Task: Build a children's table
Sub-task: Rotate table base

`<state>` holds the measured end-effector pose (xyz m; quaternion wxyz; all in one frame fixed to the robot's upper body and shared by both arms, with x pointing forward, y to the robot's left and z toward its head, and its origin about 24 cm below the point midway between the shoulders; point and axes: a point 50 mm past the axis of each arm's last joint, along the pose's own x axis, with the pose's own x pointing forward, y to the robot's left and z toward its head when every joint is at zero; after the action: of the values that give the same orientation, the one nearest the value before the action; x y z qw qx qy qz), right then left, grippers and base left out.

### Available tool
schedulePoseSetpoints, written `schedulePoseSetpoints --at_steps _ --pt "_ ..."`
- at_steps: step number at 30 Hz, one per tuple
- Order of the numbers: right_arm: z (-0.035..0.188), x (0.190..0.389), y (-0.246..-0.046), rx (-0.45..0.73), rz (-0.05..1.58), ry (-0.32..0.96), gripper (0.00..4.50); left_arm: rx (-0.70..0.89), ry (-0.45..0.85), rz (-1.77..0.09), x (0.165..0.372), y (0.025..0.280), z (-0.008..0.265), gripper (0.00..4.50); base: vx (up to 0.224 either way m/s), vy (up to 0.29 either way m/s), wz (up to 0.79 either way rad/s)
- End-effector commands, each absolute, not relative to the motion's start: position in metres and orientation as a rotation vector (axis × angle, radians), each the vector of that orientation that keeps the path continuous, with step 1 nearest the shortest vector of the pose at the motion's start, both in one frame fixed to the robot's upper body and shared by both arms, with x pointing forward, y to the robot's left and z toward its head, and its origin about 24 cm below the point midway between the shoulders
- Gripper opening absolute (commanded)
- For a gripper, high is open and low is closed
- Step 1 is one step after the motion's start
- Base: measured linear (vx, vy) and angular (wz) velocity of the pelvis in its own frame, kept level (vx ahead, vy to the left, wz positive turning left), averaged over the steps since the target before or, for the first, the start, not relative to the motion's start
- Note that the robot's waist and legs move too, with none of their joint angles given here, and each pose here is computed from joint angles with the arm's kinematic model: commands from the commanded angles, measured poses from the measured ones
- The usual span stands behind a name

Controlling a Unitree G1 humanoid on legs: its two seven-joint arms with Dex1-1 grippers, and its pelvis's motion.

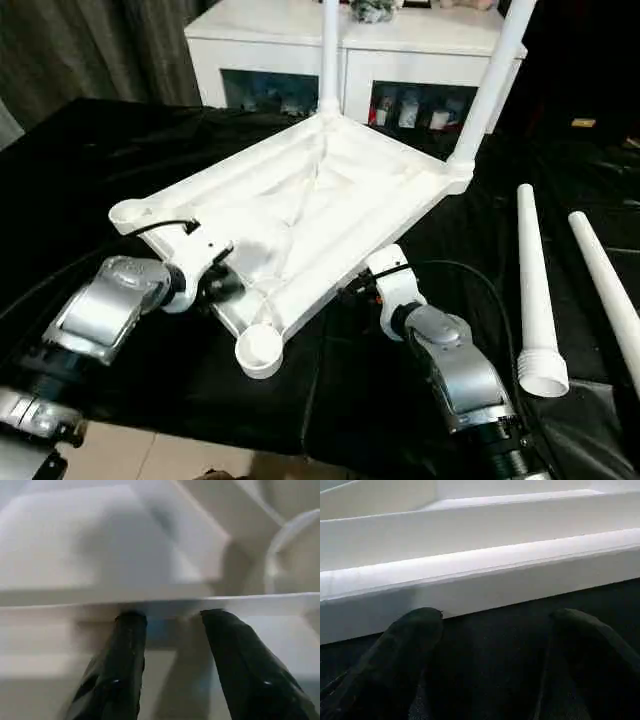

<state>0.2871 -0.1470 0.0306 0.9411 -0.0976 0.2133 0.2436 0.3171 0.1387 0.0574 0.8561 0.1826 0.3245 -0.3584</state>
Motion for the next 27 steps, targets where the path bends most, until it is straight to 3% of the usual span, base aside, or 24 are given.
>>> schedulePoseSetpoints --at_steps 1,9,12,13,14,18,20,22,27 --pt "0.041 0.289 -0.128 -0.181 0.584 0.364 4.12 0.349 0.650 -0.917 0.308 0.109 0.059 2.22 0.000 0.000 0.00" --pt "0.041 0.287 -0.128 -0.181 0.607 0.361 4.12 0.352 0.613 -0.969 0.304 0.100 0.059 2.22 0.000 0.000 0.00" --pt "0.042 0.286 -0.133 -0.196 0.607 0.359 4.12 0.331 0.457 -1.032 0.307 0.093 0.077 2.22 0.000 0.000 0.00" --pt "0.043 0.283 -0.138 -0.205 0.618 0.363 4.12 0.341 0.330 -1.088 0.310 0.093 0.094 2.40 0.000 0.000 0.00" --pt "0.044 0.281 -0.142 -0.216 0.636 0.368 4.12 0.345 0.300 -1.103 0.311 0.098 0.102 2.51 0.000 0.000 0.00" --pt "0.047 0.274 -0.152 -0.255 0.700 0.379 4.12 0.402 0.264 -1.159 0.312 0.113 0.120 2.60 0.000 0.000 0.00" --pt "0.048 0.272 -0.155 -0.262 0.718 0.380 4.12 0.429 0.256 -1.185 0.311 0.118 0.125 2.96 0.000 0.000 0.00" --pt "0.055 0.267 -0.165 -0.286 0.772 0.373 4.12 0.520 0.296 -1.272 0.308 0.135 0.138 2.98 0.000 0.000 0.00" --pt "0.061 0.271 -0.178 -0.341 0.745 0.370 4.12 0.688 0.376 -1.345 0.309 0.150 0.138 3.43 0.000 0.000 0.00"
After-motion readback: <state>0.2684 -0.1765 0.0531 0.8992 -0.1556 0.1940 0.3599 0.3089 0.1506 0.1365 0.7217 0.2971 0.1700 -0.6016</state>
